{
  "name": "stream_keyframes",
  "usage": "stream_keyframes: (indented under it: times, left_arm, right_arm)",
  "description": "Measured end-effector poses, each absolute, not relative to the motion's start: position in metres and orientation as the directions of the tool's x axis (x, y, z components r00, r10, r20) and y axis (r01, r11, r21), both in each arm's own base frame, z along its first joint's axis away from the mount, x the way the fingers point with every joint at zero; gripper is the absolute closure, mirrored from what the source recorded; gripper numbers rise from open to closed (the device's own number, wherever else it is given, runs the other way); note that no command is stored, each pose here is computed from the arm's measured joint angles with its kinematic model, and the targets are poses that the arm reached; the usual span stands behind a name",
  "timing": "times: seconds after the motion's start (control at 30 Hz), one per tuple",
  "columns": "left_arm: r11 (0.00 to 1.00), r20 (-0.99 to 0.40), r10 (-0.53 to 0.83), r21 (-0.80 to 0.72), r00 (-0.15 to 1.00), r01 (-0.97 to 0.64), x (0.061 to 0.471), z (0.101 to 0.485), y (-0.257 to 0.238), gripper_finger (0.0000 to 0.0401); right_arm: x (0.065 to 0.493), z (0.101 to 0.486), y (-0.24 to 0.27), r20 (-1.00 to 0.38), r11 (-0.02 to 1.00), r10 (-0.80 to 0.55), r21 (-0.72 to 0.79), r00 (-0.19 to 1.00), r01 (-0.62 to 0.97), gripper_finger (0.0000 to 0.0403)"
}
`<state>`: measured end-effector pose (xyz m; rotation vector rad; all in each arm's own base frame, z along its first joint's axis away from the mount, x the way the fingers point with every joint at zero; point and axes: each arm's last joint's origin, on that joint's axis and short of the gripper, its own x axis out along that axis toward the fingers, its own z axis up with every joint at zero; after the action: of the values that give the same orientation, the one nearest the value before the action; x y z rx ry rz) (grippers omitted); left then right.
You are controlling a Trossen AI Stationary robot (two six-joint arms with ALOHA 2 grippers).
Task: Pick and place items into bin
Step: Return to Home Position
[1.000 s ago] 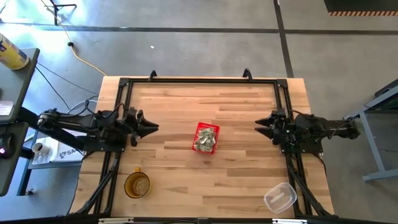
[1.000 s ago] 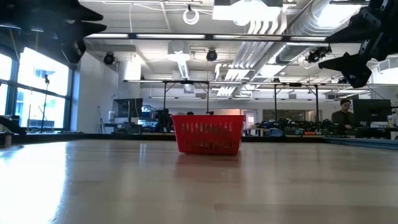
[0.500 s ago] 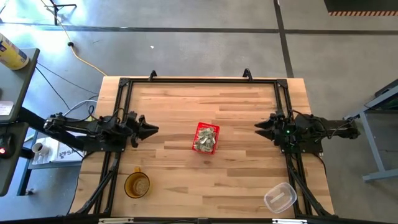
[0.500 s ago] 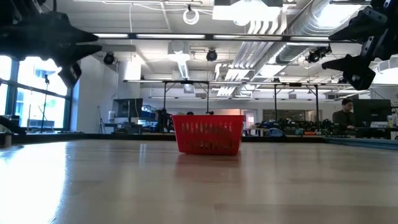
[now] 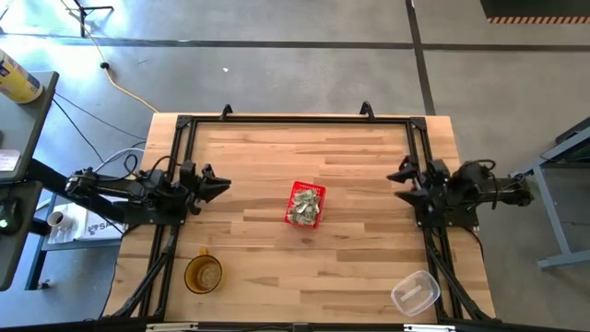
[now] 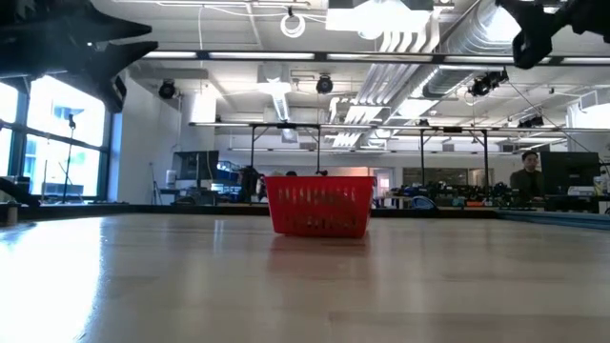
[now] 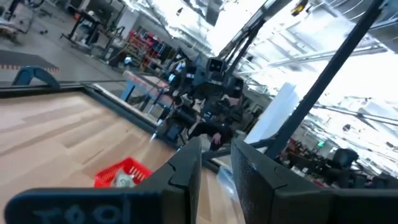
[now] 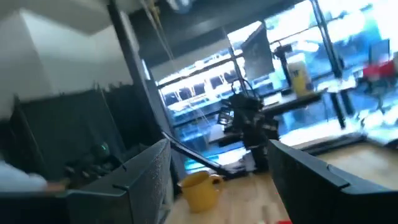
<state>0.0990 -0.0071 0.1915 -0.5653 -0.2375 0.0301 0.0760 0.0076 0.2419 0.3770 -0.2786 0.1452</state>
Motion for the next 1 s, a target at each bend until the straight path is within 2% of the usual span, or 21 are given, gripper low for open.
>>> stream_keyframes:
  times: [0.1, 0.2, 0.27, 0.4, 0.47, 0.57, 0.63, 0.8, 1.0]
  left_arm:
    - [0.846, 0.197, 0.093, -0.533, 0.976, 0.027, 0.099, 0.190, -0.007, 0.0277]
    - [0.847, 0.183, 0.093, -0.531, 0.979, 0.019, 0.100, 0.189, -0.007, 0.0277]
    - [0.848, 0.169, 0.092, -0.530, 0.981, 0.011, 0.100, 0.187, -0.007, 0.0277]
    - [0.858, 0.132, 0.095, -0.513, 0.987, -0.015, 0.101, 0.183, -0.007, 0.0277]
    - [0.887, 0.128, 0.121, -0.460, 0.984, -0.049, 0.101, 0.183, -0.006, 0.0277]
    - [0.949, 0.159, 0.082, -0.315, 0.984, -0.028, 0.100, 0.186, -0.008, 0.0277]
    - [0.976, 0.177, 0.009, -0.217, 0.984, 0.030, 0.100, 0.188, -0.010, 0.0277]
    - [0.981, 0.162, -0.050, -0.175, 0.986, 0.079, 0.100, 0.186, -0.011, 0.0277]
    - [0.982, 0.147, -0.051, -0.172, 0.988, 0.076, 0.100, 0.185, -0.011, 0.0277]
  right_arm:
    - [0.077, 0.240, 0.007, 0.270, 0.954, 0.056, 0.269, 0.961, -0.132, 0.0144]
    - [0.078, 0.236, 0.004, 0.234, 0.931, -0.029, 0.361, 0.972, -0.060, 0.0144]
    - [0.078, 0.236, 0.004, 0.235, 0.923, -0.029, 0.380, 0.972, -0.065, 0.0144]
    - [0.077, 0.236, 0.010, 0.239, 0.966, 0.175, 0.147, 0.955, -0.214, 0.0144]
    - [0.077, 0.235, 0.013, 0.237, 0.951, 0.263, 0.100, 0.935, -0.293, 0.0144]
    - [0.082, 0.222, 0.014, 0.201, 0.945, 0.290, 0.097, 0.936, -0.314, 0.0144]
    - [0.087, 0.210, 0.013, 0.180, 0.950, 0.272, 0.105, 0.945, -0.294, 0.0144]
    - [0.094, 0.187, 0.010, 0.218, 0.957, 0.223, 0.137, 0.950, -0.256, 0.0144]
    - [0.095, 0.187, 0.002, 0.188, 0.979, 0.001, 0.202, 0.982, -0.039, 0.0144]
